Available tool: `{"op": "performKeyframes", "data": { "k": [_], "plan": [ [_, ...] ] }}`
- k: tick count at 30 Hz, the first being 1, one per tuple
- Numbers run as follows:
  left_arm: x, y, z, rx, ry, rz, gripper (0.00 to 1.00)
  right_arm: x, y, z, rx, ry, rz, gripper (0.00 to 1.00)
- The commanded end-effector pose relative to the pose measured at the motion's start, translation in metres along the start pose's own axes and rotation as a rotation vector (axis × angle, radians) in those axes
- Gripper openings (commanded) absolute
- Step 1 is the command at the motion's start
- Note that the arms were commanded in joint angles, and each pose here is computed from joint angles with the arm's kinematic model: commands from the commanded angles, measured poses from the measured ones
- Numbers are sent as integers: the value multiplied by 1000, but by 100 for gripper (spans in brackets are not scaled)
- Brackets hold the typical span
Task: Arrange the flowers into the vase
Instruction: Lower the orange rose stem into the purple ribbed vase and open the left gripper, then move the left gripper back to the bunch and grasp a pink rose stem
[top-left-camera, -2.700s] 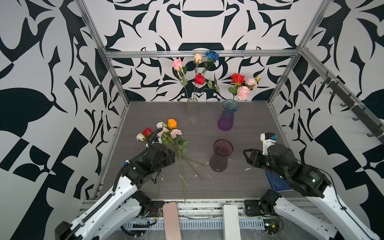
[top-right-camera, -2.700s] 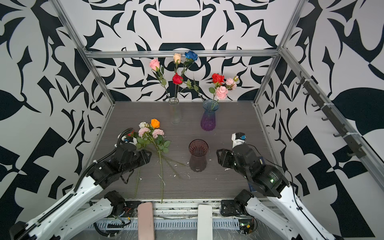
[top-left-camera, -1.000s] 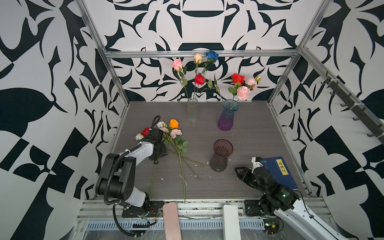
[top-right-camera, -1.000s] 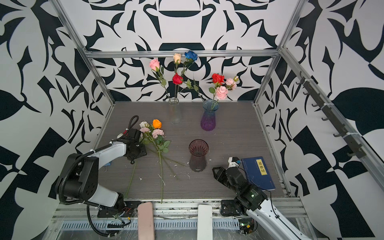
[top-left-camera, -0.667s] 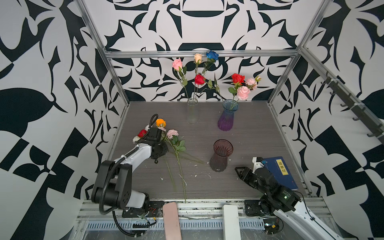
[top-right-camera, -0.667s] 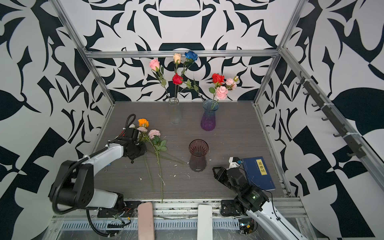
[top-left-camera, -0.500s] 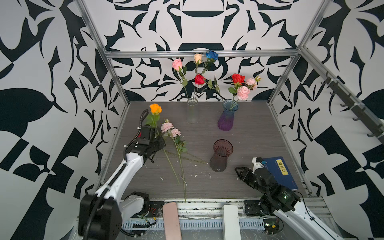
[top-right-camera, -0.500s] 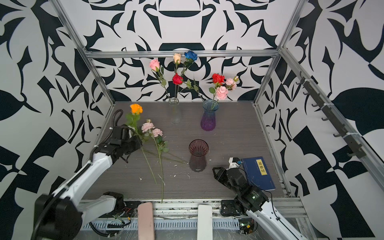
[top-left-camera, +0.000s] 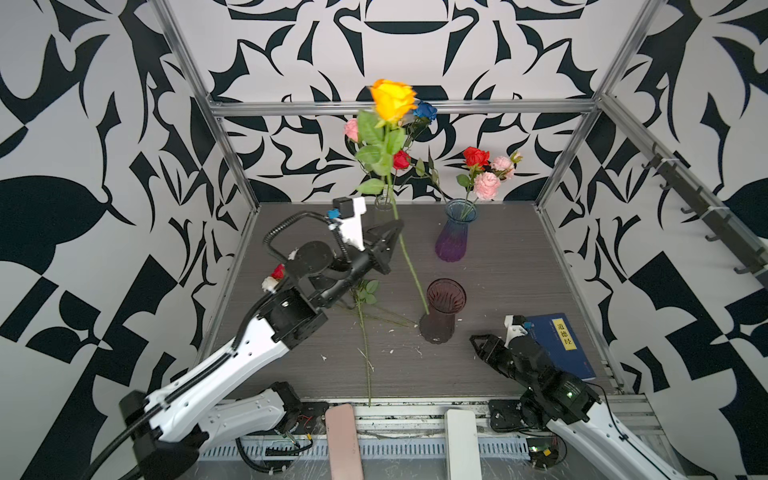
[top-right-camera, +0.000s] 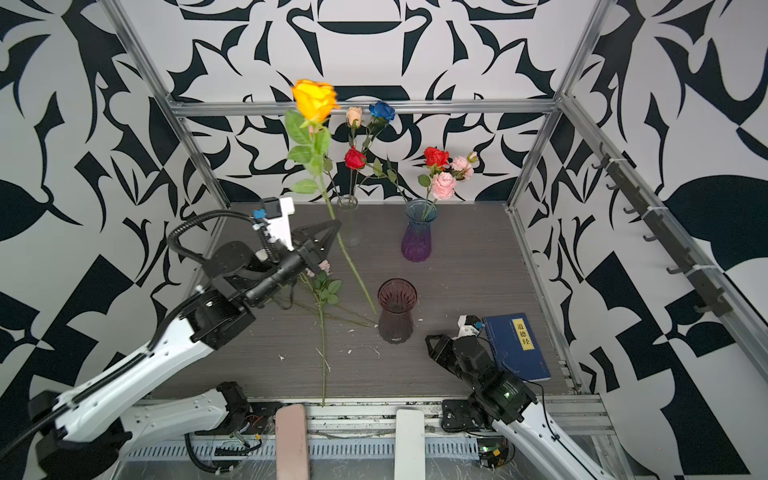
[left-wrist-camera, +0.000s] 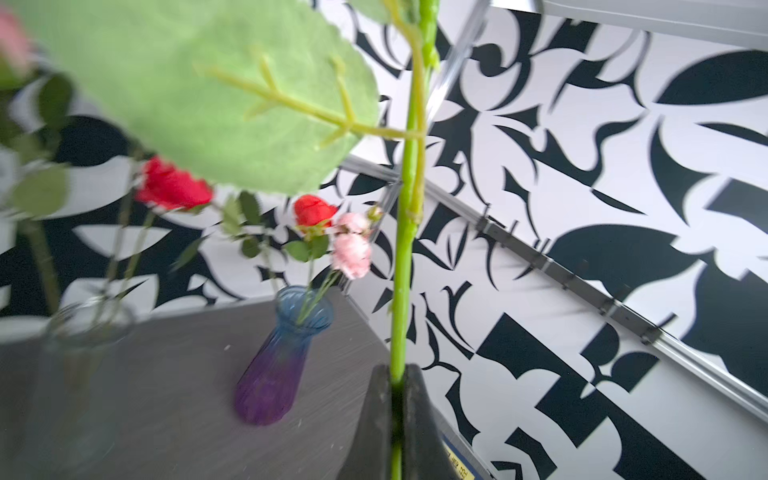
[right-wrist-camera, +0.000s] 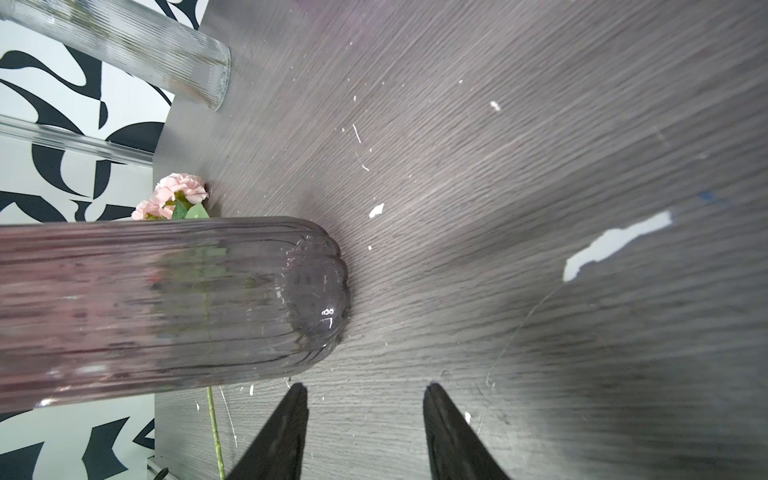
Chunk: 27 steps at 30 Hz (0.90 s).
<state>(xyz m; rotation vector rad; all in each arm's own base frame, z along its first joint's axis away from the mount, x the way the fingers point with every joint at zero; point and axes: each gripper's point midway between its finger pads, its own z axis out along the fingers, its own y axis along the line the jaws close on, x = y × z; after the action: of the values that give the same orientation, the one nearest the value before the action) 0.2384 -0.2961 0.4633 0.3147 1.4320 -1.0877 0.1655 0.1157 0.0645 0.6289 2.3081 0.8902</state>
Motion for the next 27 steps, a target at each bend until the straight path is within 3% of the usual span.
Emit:
{"op": "performKeyframes", "data": {
  "k": [1,6,8,14,15,16,18,19,24,27],
  "plan": [
    [-47,-36,15,113,-203,131,0,-3,2,-2,-11,-17,7,49],
    [-35,-52,40,165,-178,233,0,-4,2,-4,-14,-24,1,49],
    [-12,-43,55,147,-129,245,0,-5,2,-5,-16,-26,0,49],
    [35,-21,53,111,-22,261,0,-5,2,-5,-19,-28,-4,49],
    [46,-17,50,107,8,255,5,-5,2,-5,-19,-28,-4,49],
    [60,-12,48,105,49,255,23,-5,2,-6,-19,-28,-4,49],
    [73,-6,27,93,121,245,85,-5,2,-5,-20,-27,-5,50],
    [83,1,18,69,157,230,100,-5,2,-5,-20,-27,-5,49],
    [135,46,-55,-60,319,160,100,-5,3,-5,-24,-27,-3,50],
    [159,96,-102,-307,376,76,95,-4,3,-3,-23,-21,-3,50]
  ]
}}
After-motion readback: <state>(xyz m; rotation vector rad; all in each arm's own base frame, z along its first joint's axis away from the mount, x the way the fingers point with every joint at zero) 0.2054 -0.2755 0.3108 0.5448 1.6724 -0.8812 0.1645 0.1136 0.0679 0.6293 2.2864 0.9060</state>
